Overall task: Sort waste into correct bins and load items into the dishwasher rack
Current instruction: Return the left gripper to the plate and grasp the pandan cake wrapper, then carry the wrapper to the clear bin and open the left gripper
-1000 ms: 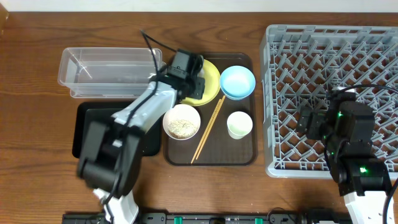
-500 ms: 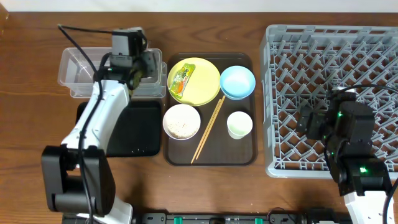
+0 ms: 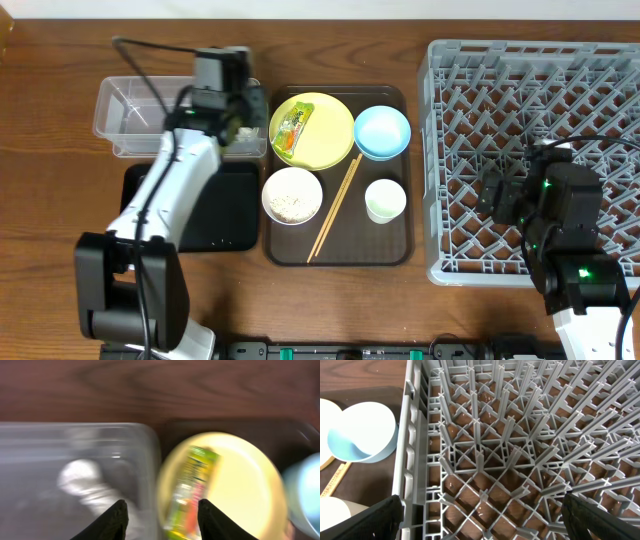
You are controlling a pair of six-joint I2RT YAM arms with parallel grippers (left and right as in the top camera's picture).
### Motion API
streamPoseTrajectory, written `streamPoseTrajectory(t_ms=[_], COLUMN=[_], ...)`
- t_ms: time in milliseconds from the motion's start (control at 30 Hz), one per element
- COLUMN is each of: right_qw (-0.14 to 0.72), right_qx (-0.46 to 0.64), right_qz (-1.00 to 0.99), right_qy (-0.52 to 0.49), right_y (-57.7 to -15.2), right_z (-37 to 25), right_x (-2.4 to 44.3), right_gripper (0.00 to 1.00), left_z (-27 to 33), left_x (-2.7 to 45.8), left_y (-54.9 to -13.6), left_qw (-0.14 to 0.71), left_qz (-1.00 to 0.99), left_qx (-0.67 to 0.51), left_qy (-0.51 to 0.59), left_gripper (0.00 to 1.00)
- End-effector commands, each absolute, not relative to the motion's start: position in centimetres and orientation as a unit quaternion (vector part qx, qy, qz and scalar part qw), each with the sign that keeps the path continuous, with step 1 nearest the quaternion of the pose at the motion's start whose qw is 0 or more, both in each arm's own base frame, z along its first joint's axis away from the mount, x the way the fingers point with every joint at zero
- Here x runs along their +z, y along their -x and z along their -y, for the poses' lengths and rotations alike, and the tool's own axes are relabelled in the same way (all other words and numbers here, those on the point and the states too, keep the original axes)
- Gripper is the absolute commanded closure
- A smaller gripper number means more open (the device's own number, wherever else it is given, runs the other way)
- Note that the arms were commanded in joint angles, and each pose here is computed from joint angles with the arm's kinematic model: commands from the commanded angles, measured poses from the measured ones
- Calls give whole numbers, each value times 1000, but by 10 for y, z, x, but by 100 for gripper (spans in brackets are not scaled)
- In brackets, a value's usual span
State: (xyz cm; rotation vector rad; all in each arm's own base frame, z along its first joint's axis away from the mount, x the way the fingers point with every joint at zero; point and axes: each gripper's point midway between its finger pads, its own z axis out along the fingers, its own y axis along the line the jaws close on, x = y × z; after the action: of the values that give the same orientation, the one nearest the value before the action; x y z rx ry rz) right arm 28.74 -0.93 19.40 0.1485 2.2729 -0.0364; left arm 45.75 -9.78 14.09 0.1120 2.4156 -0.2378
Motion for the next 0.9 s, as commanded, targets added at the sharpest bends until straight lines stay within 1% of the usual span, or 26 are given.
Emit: streamPoseTrajectory(t_ms=[0, 100, 233, 433, 700, 767, 833, 867], right_qw=[430, 430, 429, 428, 428, 427, 427, 427], right_qx=[-11, -11, -11, -11, -11, -11, -11, -11], right_qz=[-901, -901, -901, -902, -902, -902, -902, -902], right_qy=[-59, -59, -59, -59, -59, -59, -59, -59], right_y=[-290, -290, -290, -290, -289, -289, -289, -289], right_z=[7, 7, 7, 7, 7, 7, 7, 7], right_x=[205, 205, 204, 204, 204, 203, 203, 203], right_gripper=[1, 1, 1, 1, 1, 1, 1, 1], left_z=[142, 160, 155, 134, 130, 129, 129, 130], left_x=[139, 122, 91, 48, 9, 3, 2, 2], left_y=[-444, -440, -444, -453, -450, -447, -446, -445], left_qw=[343, 328, 308, 278, 245, 236, 232, 231], left_qz=[-920, -919, -930, -942, -950, -952, -953, -953], left_qx=[-93, -79, -27, 35, 46, 47, 47, 45], left_qy=[-165, -202, -200, -184, -186, -187, -188, -189], left_gripper=[47, 39, 35, 33, 31, 34, 45, 49])
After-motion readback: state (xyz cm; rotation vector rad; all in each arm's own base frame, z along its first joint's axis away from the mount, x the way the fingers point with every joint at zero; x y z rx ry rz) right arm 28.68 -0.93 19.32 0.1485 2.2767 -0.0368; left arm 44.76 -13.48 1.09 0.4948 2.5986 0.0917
